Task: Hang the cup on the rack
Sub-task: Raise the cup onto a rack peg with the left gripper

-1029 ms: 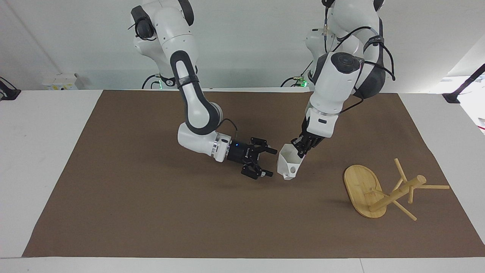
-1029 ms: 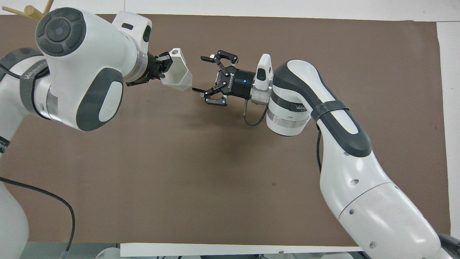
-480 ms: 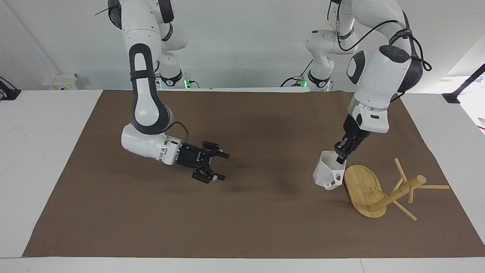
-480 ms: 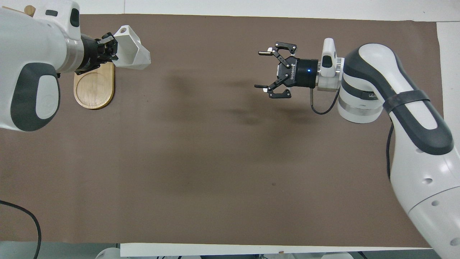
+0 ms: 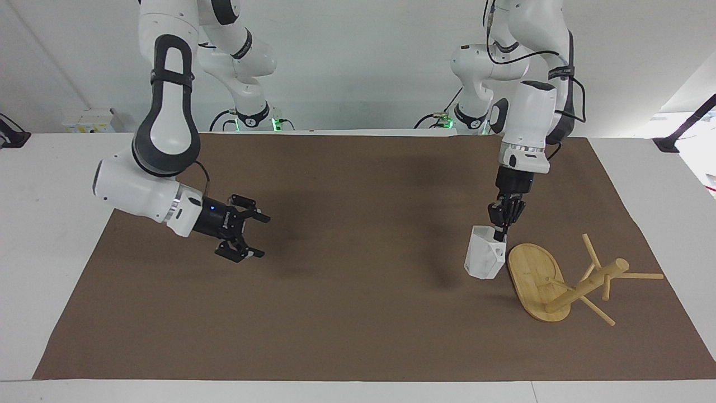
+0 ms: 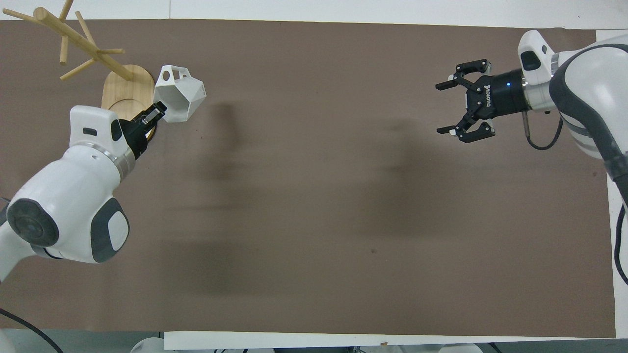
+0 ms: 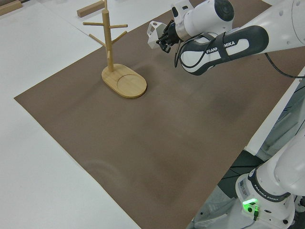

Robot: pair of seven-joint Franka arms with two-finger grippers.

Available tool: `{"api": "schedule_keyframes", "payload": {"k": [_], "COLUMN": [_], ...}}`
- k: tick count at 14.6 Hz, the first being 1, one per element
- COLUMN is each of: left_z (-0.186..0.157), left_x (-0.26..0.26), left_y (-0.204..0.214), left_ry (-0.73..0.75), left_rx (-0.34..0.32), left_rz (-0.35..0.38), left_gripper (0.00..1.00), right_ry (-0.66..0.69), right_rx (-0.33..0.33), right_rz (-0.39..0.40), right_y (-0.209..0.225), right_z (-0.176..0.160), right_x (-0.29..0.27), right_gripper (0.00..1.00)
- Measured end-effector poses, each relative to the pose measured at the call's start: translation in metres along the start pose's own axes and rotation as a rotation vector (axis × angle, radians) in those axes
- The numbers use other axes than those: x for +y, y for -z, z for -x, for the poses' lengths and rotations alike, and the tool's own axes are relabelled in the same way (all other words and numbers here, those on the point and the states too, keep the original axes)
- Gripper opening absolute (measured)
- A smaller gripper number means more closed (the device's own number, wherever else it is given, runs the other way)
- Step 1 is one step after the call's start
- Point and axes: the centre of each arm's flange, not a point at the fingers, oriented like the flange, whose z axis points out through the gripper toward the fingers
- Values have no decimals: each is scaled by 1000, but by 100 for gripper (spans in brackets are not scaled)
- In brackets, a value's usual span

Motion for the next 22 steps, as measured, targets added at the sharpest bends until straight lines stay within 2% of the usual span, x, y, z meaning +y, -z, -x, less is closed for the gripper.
{"api": "schedule_keyframes", "payload": {"k": [2,4,7,9,11,13,16,20,22], "left_z": [8,6,-11,-20,-26,-30,-37,-46,-48], "left_x": [-10,-13,-26,-24,-17,-13,-14,-22,-27], "left_y": [-3,-11,-24,-27,-28,-28,-28,-27,-29], "left_ry": [21,49,107,159,202,241,330,384,396], "left_rx": [41,63,82,96,105,110,118,133,134], "left_rz": [40,55,36,47,63,73,79,74,67], "left_gripper": [4,4,4,4,4,4,4,4,4], "right_ry": [-141,-273,-455,-546,-702,-888,-1116,-1320,-1378], "right_rx": [-106,-167,-318,-404,-479,-499,-543,-549,-540], "right_rz": [13,51,152,210,264,311,351,385,403], "right_y": [27,48,78,97,126,155,176,193,195], "right_z": [-10,-7,-5,-17,-34,-50,-51,-28,-30], "right_x": [-16,-23,-28,-34,-45,-58,-72,-90,-104], "right_gripper": [100,100,100,100,100,100,100,100,100]}}
